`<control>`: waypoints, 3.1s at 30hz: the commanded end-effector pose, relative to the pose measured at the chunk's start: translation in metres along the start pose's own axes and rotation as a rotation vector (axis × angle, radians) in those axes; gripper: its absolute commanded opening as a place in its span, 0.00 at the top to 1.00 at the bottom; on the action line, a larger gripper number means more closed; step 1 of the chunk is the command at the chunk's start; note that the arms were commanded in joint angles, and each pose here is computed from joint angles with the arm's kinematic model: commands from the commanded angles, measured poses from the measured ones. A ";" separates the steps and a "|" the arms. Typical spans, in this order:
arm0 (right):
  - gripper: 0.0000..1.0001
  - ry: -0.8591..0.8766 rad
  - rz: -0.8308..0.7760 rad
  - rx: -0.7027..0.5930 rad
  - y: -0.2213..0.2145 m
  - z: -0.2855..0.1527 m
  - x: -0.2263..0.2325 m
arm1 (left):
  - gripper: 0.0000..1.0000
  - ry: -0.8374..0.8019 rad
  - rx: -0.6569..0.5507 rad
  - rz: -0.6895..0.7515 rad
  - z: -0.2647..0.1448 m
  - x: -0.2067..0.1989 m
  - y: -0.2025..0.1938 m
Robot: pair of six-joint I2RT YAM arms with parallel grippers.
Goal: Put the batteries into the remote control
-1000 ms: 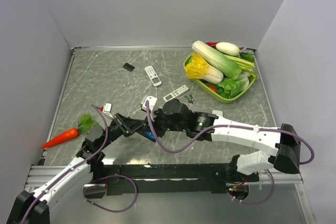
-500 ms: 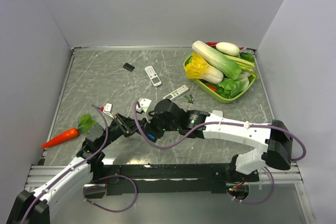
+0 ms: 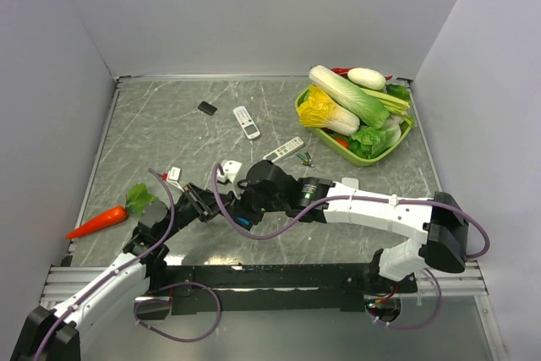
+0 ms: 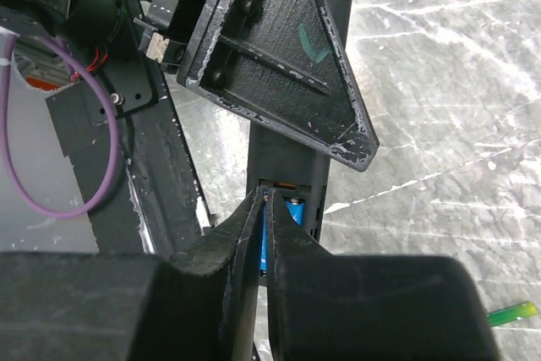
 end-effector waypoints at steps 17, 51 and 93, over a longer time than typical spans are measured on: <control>0.95 -0.018 0.023 0.009 -0.036 0.013 0.000 | 0.99 -0.140 -0.019 -0.030 -0.003 -0.031 0.003; 0.99 -0.057 -0.095 0.148 -0.088 0.029 0.000 | 0.99 -0.191 -0.014 0.084 0.000 -0.066 0.008; 0.63 0.012 0.091 -0.076 0.004 -0.039 0.002 | 0.99 -0.209 0.152 0.340 0.003 -0.051 -0.007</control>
Point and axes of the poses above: each gripper's point midway between its finger pads, its own z axis out along the fingers, its own x axis along the line the jaws close on, y = z × x, the point moved 6 cm from there along -z, back along the fingers, and after that the axes turned 6 degrees about -z, right-handed, at the moved point
